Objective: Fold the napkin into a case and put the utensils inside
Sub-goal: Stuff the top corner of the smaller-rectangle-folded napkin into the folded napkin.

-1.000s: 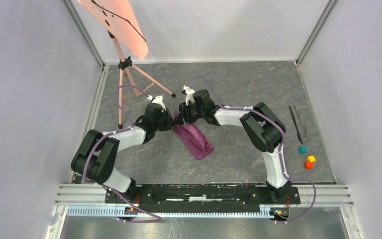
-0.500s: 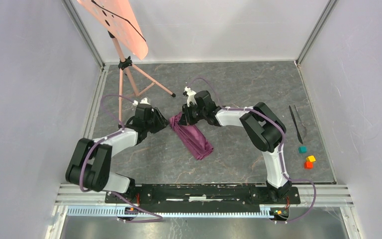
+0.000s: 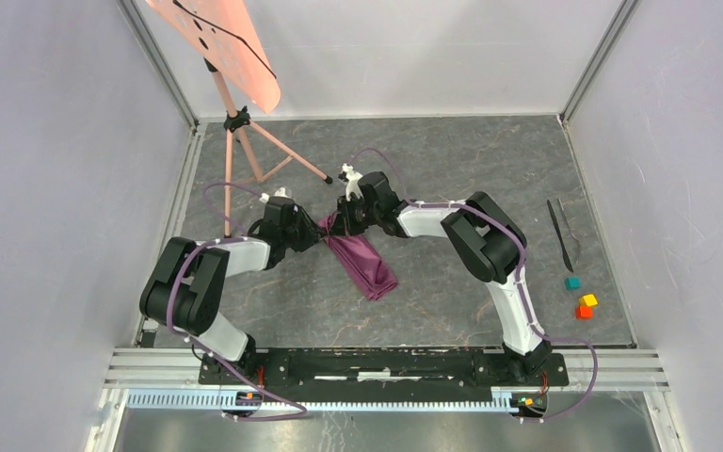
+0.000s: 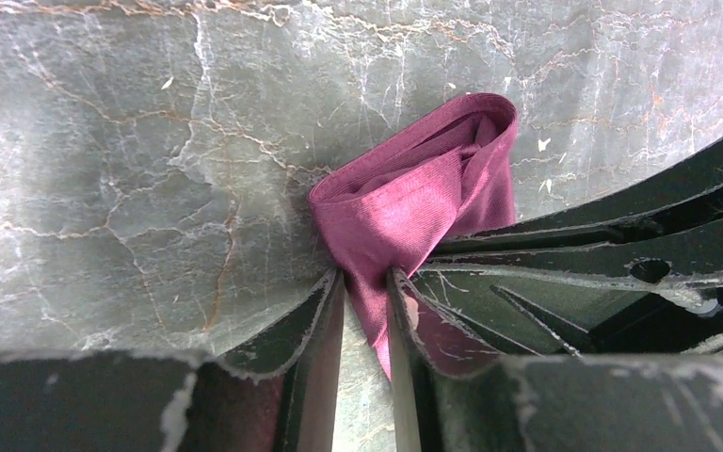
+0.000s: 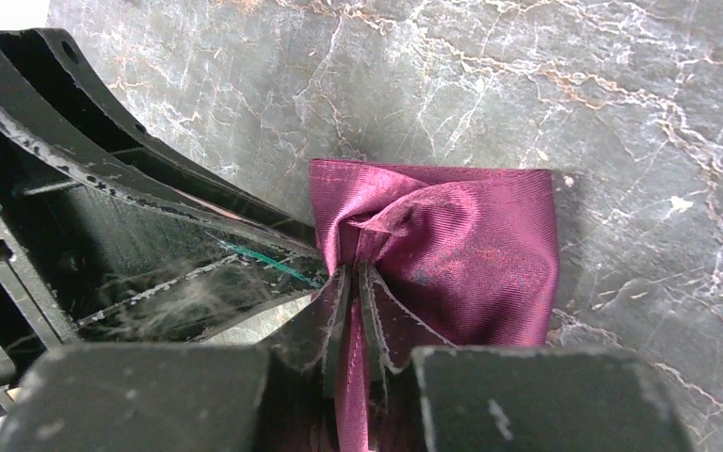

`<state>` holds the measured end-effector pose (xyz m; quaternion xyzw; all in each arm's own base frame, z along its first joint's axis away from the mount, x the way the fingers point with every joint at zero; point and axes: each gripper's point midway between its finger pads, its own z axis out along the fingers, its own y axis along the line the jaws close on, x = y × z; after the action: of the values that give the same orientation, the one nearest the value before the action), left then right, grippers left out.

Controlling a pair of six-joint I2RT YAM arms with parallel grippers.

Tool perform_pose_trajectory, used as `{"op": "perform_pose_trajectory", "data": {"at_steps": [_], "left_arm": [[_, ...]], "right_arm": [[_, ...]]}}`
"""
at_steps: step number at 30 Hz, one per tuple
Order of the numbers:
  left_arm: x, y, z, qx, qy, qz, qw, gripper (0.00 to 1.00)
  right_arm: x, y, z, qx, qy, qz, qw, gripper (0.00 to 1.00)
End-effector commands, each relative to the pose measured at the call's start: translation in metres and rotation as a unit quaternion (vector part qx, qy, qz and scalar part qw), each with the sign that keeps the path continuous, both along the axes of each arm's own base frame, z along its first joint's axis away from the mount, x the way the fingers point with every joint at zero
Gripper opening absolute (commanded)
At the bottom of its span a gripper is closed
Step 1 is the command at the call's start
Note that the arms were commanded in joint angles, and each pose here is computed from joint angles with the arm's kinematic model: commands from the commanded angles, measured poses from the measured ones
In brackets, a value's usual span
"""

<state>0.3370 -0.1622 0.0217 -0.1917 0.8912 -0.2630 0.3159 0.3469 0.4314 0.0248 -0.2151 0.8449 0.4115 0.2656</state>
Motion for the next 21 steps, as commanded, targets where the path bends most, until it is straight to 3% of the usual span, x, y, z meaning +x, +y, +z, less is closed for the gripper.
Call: {"op": "perform_pose_trajectory", "data": {"at_steps": [1, 5, 9, 21], "left_arm": [[-0.017, 0.011, -0.009, 0.028, 0.021, -0.001, 0.999, 0.35], [-0.019, 0.019, 0.001, 0.015, 0.013, 0.011, 1.0, 0.42], [-0.015, 0.022, 0.008, 0.003, 0.007, 0.02, 1.0, 0.43], [0.008, 0.021, -0.003, -0.012, 0.02, 0.035, 0.999, 0.43]], "right_arm": [[-0.004, -0.001, 0.025, 0.025, -0.014, 0.014, 0.999, 0.16], [0.001, -0.017, 0.043, 0.018, -0.035, 0.014, 0.999, 0.26], [0.012, -0.027, 0.05, 0.01, -0.048, 0.0, 0.999, 0.31], [0.041, -0.006, 0.035, 0.023, -0.034, -0.014, 0.999, 0.16]]}}
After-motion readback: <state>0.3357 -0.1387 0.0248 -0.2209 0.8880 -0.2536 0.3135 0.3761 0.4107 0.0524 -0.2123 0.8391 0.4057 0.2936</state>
